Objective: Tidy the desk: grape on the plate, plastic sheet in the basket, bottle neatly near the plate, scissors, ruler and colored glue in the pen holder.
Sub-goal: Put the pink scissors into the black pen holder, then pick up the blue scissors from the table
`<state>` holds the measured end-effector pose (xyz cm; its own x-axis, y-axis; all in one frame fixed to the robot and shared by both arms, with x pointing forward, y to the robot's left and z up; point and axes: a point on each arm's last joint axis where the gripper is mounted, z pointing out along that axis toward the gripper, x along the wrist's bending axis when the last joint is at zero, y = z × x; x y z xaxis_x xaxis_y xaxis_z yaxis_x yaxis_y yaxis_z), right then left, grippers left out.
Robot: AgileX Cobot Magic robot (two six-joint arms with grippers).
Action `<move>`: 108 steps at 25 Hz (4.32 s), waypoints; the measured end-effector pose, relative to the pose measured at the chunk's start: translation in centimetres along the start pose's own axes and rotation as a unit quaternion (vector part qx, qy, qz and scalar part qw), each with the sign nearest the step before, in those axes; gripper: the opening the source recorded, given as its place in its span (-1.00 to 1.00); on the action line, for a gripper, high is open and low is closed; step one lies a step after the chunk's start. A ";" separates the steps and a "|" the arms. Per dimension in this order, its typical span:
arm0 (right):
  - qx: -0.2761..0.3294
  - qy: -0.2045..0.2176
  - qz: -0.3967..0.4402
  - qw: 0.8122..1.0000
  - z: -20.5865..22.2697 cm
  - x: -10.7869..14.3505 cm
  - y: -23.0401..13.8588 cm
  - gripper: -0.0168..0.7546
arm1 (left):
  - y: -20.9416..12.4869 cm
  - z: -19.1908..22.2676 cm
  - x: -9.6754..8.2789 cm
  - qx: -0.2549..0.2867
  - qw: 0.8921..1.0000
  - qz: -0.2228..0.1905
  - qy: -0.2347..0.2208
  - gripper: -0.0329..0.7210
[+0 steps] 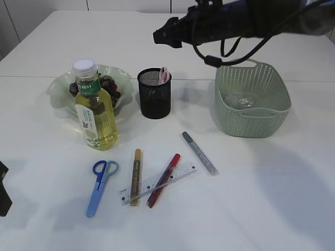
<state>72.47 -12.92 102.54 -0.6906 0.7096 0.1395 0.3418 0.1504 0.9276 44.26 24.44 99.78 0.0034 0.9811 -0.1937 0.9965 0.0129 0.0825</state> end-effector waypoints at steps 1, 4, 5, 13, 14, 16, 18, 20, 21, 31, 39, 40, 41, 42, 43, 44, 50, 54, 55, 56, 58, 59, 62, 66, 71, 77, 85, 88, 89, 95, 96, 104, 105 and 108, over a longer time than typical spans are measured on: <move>0.020 0.000 0.002 1.000 -1.0 0.6 0.9 0.18 | 0.0 0.0 0.0 0.000 1.000 0.000 -0.001 0.22; 0.096 -0.005 0.019 0.995 -4.5 2.3 3.0 0.18 | 0.0 0.0 0.0 -0.002 1.000 0.000 -0.001 0.22; 0.129 -0.014 0.041 0.991 -5.6 2.7 3.4 0.18 | 0.1 0.0 0.0 -0.003 1.000 -0.001 -0.001 0.22; 0.318 -0.117 0.153 0.928 -12.5 4.7 3.9 0.18 | 0.5 0.0 0.0 -0.030 1.000 0.004 0.003 0.22; 0.336 -0.124 0.154 0.921 -13.0 4.8 3.6 0.18 | 0.7 0.0 0.0 -0.038 0.999 0.004 0.002 0.22; 0.359 -0.134 0.156 0.911 -13.8 5.0 2.9 0.18 | 1.0 -0.1 -0.2 -0.053 0.999 -0.005 -0.012 0.22; 0.373 -0.142 0.152 0.904 -14.8 5.3 2.2 0.18 | 1.1 -0.1 -0.5 -0.061 0.998 -0.016 -0.027 0.22; 0.388 -0.146 0.154 0.897 -15.9 6.0 1.3 0.18 | 1.2 -0.1 -0.7 -0.066 0.997 -0.026 -0.040 0.22; 0.396 -0.146 0.155 0.893 -16.7 6.4 0.7 0.18 | 1.2 -0.1 -0.8 -0.065 0.996 -0.030 -0.046 0.22; 0.397 -0.157 0.165 0.889 -21.6 9.6 -4.7 0.18 | 2.8 -2.7 -5.7 -0.116 0.991 0.068 -0.015 0.21; 0.400 -0.157 0.167 0.887 -21.8 9.7 -5.3 0.18 | 5.6 0.2 -10.5 -0.078 0.994 0.075 0.016 0.21; 0.399 -0.157 0.166 0.888 -21.8 9.7 -5.3 0.18 | 6.1 0.7 -10.8 -0.073 0.995 0.067 0.019 0.21; 0.399 -0.157 0.166 0.888 -21.8 9.7 -5.3 0.18 | 6.5 1.2 -11.0 -0.071 0.996 0.058 0.020 0.21; 0.399 -0.157 0.166 0.888 -21.8 9.7 -5.3 0.18 | 6.9 1.9 -11.1 -0.067 0.996 0.050 0.023 0.21; 0.399 -0.157 0.166 0.888 -21.8 9.7 -5.3 0.18 | 7.2 2.4 -11.2 -0.064 0.997 0.046 0.025 0.21; 0.399 -0.157 0.167 0.888 -21.8 9.7 -5.3 0.18 | 7.4 3.0 -11.3 -0.062 0.997 0.041 0.026 0.21; 0.399 -0.157 0.167 0.888 -21.8 9.7 -5.3 0.18 | 8.3 6.2 -11.2 -0.042 0.998 0.029 0.046 0.21; 0.399 -0.157 0.167 0.888 -21.8 9.7 -5.3 0.18 | 8.6 7.7 -11.2 -0.038 0.998 0.026 0.048 0.21; 0.399 -0.157 0.167 0.888 -21.8 9.7 -5.3 0.18 | 8.7 7.9 -11.2 -0.039 0.998 0.026 0.047 0.21; 0.399 -0.157 0.167 0.888 -21.8 9.7 -5.3 0.18 | 8.8 8.1 -11.3 -0.042 0.998 0.026 0.046 0.21; 0.399 -0.157 0.167 0.888 -21.8 9.7 -5.3 0.18 | 8.9 8.5 -11.3 -0.043 0.998 0.026 0.045 0.21; 0.399 -0.157 0.167 0.888 -21.8 9.7 -5.3 0.18 | 9.0 8.8 -11.3 -0.043 0.998 0.028 0.047 0.21; 0.399 -0.157 0.167 0.888 -21.8 9.7 -5.3 0.18 | 9.2 9.7 -11.2 -0.036 0.998 0.029 0.053 0.21; 0.399 -0.157 0.167 0.888 -21.8 9.7 -5.3 0.18 | 9.3 10.6 -11.1 -0.036 0.997 0.032 0.056 0.21; 0.398 -0.157 0.166 0.888 -21.8 9.7 -5.3 0.18 | 9.5 10.9 -11.2 -0.042 0.997 0.033 0.054 0.21; 0.396 -0.158 0.166 0.889 -21.7 9.7 -5.2 0.18 | 9.5 12.3 -11.0 -0.026 0.997 0.028 0.063 0.21; 0.395 -0.159 0.165 0.890 -21.7 9.7 -5.2 0.18 | 9.5 12.8 -10.9 -0.024 0.997 0.020 0.064 0.21; 0.395 -0.159 0.165 0.890 -21.7 9.7 -5.2 0.18 | 9.5 13.1 -10.9 -0.020 0.997 0.019 0.066 0.21; 0.395 -0.159 0.165 0.890 -21.7 9.7 -5.2 0.18 | 9.5 13.1 -10.8 -0.019 0.997 0.018 0.067 0.21; 0.395 -0.159 0.165 0.890 -21.7 9.7 -5.2 0.18 | 9.5 13.1 -10.8 -0.019 0.997 0.018 0.067 0.21; 0.395 -0.159 0.165 0.890 -21.7 9.7 -5.2 0.18 | 9.5 13.1 -10.8 -0.019 0.997 0.018 0.067 0.21; 0.395 -0.159 0.165 0.890 -21.7 9.7 -5.2 0.18 | 9.6 13.2 -10.9 -0.024 0.997 0.020 0.066 0.21; 0.395 -0.159 0.165 0.890 -21.7 9.7 -5.2 0.18 | 9.6 13.2 -10.8 -0.024 0.997 0.021 0.067 0.21; 0.395 -0.159 0.165 0.890 -21.7 9.7 -5.2 0.18 | 9.6 13.6 -10.8 -0.022 0.997 0.021 0.068 0.21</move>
<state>50.14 -21.78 106.58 -0.2972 0.9447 0.1388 0.9206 0.2449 0.3041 54.95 11.33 89.41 0.0299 0.9980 -0.0553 0.9911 -0.0224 0.1315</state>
